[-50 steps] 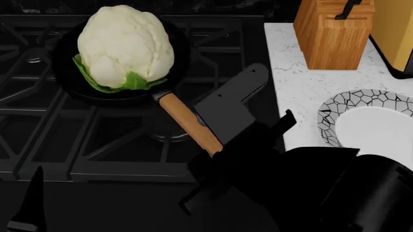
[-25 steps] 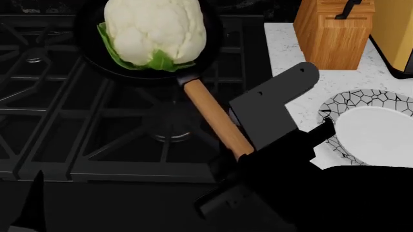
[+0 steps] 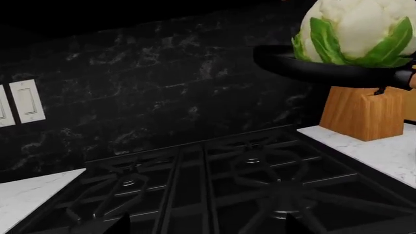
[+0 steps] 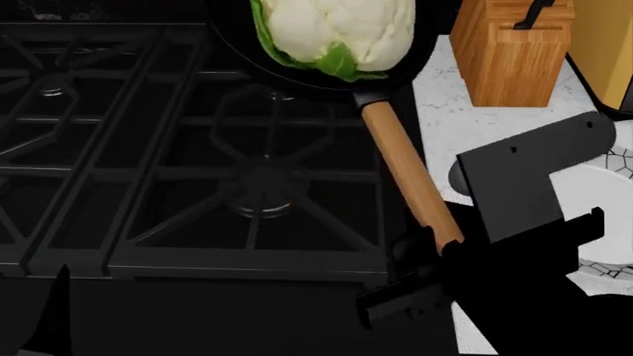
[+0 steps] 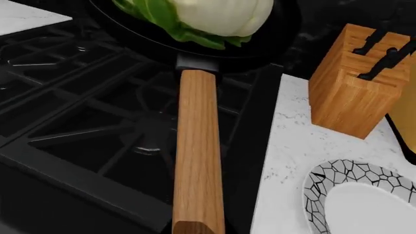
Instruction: Pick up the pan and dump the vegetables in it onto the plate. Then return the pan to the stove.
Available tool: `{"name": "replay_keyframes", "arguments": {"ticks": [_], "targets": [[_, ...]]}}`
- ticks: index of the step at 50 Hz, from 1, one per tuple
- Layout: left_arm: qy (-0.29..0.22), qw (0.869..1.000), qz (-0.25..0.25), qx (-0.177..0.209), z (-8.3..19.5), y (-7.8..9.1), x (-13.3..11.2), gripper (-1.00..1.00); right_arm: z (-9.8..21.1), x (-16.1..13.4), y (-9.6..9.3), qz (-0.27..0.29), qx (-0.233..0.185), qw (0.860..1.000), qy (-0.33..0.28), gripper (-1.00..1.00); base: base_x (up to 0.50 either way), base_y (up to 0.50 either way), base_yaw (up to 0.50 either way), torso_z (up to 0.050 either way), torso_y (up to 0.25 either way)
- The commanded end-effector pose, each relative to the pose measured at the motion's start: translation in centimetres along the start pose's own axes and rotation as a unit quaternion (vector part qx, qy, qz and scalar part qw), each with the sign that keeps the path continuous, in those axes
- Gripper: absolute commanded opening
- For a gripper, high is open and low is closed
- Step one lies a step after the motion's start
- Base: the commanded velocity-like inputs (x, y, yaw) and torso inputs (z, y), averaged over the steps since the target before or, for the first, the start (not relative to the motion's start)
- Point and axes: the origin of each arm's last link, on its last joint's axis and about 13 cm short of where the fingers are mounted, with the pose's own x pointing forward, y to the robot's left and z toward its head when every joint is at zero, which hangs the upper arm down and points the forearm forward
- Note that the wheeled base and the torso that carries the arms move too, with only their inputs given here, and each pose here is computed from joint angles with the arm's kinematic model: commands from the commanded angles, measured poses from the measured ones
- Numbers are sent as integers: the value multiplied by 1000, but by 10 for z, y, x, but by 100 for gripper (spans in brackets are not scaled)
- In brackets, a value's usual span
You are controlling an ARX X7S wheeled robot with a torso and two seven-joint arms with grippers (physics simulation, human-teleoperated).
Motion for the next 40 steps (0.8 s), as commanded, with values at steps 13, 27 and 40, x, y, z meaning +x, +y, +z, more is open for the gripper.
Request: {"name": "replay_keyframes", "arguments": {"ticks": [13, 27, 40], "targets": [[-7, 1000, -22, -9, 0, -3, 2, 100, 6, -18, -35, -149, 47, 976, -153, -100, 0, 2, 0, 2, 6], [-7, 1000, -29, -5, 3, -7, 2, 100, 14, 5, -51, -139, 77, 976, -151, -100, 0, 1, 0, 1, 6], [-9, 999, -44, -3, 5, -10, 3, 100, 24, 35, -58, -114, 99, 979, -137, -100, 0, 0, 1, 2, 6]]}}
